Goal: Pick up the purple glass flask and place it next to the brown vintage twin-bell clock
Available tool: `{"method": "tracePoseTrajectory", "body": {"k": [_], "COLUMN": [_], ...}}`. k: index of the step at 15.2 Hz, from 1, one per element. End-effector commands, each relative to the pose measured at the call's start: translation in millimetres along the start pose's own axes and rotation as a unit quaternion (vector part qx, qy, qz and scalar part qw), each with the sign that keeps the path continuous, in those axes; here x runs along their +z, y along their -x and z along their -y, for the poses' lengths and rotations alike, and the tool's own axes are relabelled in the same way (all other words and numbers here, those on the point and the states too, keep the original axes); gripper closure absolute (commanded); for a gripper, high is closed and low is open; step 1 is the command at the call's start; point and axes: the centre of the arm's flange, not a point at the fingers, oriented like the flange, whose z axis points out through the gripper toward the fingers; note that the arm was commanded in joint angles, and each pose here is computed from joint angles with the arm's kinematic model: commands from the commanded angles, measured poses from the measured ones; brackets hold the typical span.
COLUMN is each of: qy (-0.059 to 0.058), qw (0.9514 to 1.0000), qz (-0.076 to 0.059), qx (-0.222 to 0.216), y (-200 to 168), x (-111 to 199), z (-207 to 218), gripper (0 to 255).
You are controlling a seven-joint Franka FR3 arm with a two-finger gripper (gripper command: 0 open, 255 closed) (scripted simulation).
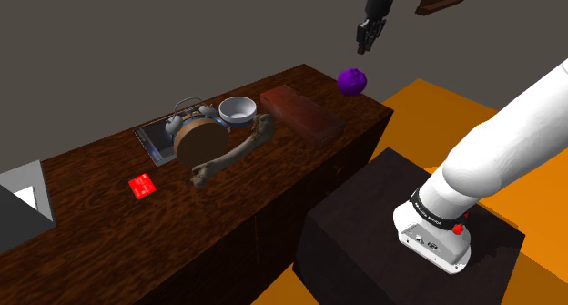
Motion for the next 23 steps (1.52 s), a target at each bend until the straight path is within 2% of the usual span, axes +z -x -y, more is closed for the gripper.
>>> {"method": "tracePoseTrajectory", "body": {"k": [1,23], "qy": [0.0,0.0], "qw": [1.0,1.0], "qz": [0.0,0.0], "qx": [0.0,0.0], "y": [-0.1,-1.7], "x": [-11.7,-127.9], "z": [-0.2,-0.2], "gripper": [255,255]}}
